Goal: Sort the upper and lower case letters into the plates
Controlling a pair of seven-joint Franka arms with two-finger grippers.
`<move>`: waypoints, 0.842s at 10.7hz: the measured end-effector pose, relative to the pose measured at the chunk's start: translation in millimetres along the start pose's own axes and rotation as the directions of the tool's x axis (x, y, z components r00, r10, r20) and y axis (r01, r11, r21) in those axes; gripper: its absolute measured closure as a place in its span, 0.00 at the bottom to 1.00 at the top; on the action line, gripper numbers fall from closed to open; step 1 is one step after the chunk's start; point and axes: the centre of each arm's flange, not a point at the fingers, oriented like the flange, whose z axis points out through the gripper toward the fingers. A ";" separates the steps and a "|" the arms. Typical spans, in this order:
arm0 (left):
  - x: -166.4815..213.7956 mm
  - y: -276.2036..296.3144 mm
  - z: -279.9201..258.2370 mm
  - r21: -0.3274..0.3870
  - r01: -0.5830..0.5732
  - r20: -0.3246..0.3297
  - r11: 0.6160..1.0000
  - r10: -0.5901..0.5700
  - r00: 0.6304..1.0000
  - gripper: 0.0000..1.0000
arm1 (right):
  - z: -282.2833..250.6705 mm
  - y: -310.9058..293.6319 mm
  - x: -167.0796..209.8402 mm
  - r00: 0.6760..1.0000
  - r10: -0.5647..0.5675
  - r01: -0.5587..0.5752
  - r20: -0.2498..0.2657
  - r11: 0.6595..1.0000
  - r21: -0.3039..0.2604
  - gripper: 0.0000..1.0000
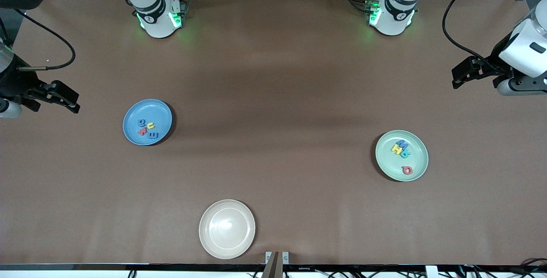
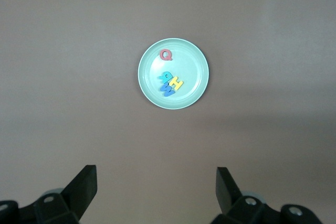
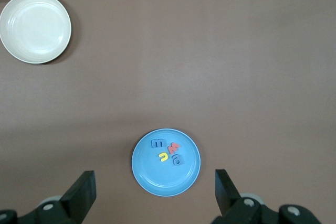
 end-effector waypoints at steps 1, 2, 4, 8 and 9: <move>0.0 0.3 0.0 0.000 -0.001 0.000 1.000 0.001 1.000 0.00 | 1.0 1.1 -0.6 1.000 0.002 -0.002 0.006 1.000 -0.001 0.00; -0.3 1.5 0.0 0.000 -0.003 0.001 1.000 0.003 1.000 0.00 | 1.2 2.6 -0.5 1.000 0.005 -0.004 0.007 1.000 -0.001 0.00; -1.0 4.1 0.3 -0.006 -0.006 0.005 1.000 0.006 1.000 0.00 | 1.3 6.7 -0.1 1.000 0.012 -0.012 0.007 1.000 -0.002 0.00; -3.3 4.3 -0.1 -0.011 -0.006 0.019 1.000 0.006 1.000 0.00 | 0.9 13.1 0.1 1.000 0.023 -0.023 0.007 1.000 -0.003 0.00; -4.5 4.2 -3.3 -0.012 -0.006 0.020 1.000 0.006 1.000 0.00 | 0.7 14.1 0.1 1.000 0.024 -0.024 0.006 1.000 -0.003 0.00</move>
